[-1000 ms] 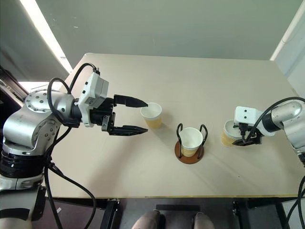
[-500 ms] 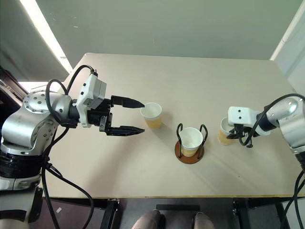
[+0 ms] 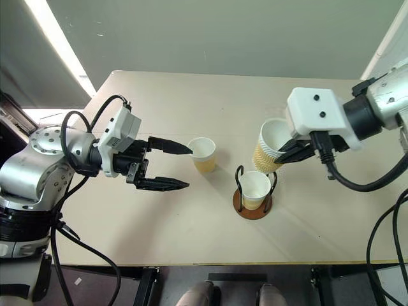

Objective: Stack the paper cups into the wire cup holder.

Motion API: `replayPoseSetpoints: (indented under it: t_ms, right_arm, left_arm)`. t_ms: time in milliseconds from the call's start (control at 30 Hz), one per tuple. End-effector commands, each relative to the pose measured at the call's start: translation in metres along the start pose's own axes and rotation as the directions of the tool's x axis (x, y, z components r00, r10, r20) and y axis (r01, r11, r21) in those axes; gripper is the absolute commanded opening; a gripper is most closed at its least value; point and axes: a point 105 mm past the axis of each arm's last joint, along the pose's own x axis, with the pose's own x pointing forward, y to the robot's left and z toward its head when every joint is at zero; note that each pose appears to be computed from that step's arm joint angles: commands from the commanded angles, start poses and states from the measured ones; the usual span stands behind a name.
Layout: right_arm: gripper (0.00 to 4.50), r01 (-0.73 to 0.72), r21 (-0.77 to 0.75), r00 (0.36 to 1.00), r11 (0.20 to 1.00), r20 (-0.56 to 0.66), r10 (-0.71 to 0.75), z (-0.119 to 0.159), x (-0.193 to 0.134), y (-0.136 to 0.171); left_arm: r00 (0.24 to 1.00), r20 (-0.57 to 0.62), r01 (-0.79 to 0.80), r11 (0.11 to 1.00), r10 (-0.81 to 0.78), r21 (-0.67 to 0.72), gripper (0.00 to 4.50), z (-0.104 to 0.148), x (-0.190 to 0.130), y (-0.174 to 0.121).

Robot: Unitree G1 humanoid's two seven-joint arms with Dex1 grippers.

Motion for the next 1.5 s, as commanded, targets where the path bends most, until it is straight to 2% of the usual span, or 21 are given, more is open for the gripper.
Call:
replayPoseSetpoints:
  t_ms: [33,533,700,800,933,1100,1200,1300,1500]
  right_arm:
    - [0.01,-0.005,-0.043,1.0,0.999,-0.008,0.005,0.005,0.005,0.001]
    - [0.01,-0.067,-0.081,0.994,0.994,-0.094,0.059,-0.018,0.029,0.002]
    - [0.01,-0.091,-0.091,0.992,0.992,-0.099,0.082,-0.017,0.035,0.005]
    - [0.56,-0.097,-0.105,0.992,0.99,-0.089,0.088,-0.013,0.041,0.004]
    - [1.91,-0.083,-0.108,0.995,0.991,-0.065,0.076,-0.008,0.044,0.0]
    - [3.62,0.028,-0.061,1.0,0.998,-0.012,-0.029,-0.002,0.035,-0.019]
    - [3.62,0.114,0.025,0.993,0.993,0.012,-0.115,-0.005,0.019,-0.031]
    - [3.62,0.174,0.151,0.979,0.973,0.084,-0.188,-0.004,0.003,-0.037]
    - [3.62,0.12,0.341,0.959,0.932,0.202,-0.197,-0.005,-0.006,-0.022]
  left_arm:
    - [1.0,0.019,0.014,0.999,-0.015,0.043,4.29,0.011,0.001,0.0]
    - [0.999,0.033,0.004,0.999,-0.006,0.047,4.29,0.013,0.004,-0.001]
    - [0.999,0.032,0.004,0.999,-0.006,0.047,4.29,0.014,0.004,-0.002]
    - [1.0,0.031,0.004,0.999,-0.005,0.049,4.29,0.014,0.005,0.0]
    - [1.0,0.03,0.005,0.999,-0.006,0.05,4.29,0.013,0.005,0.0]
    - [0.999,0.024,-0.023,0.996,0.021,0.084,4.29,0.014,0.007,0.004]
    - [0.997,0.02,-0.079,0.987,0.077,0.137,4.29,0.019,0.006,0.01]
    - [0.984,-0.082,-0.139,0.968,0.159,0.208,4.29,0.01,0.009,0.021]
    - [0.925,-0.258,-0.168,0.908,0.28,0.385,4.29,-0.006,0.018,0.042]
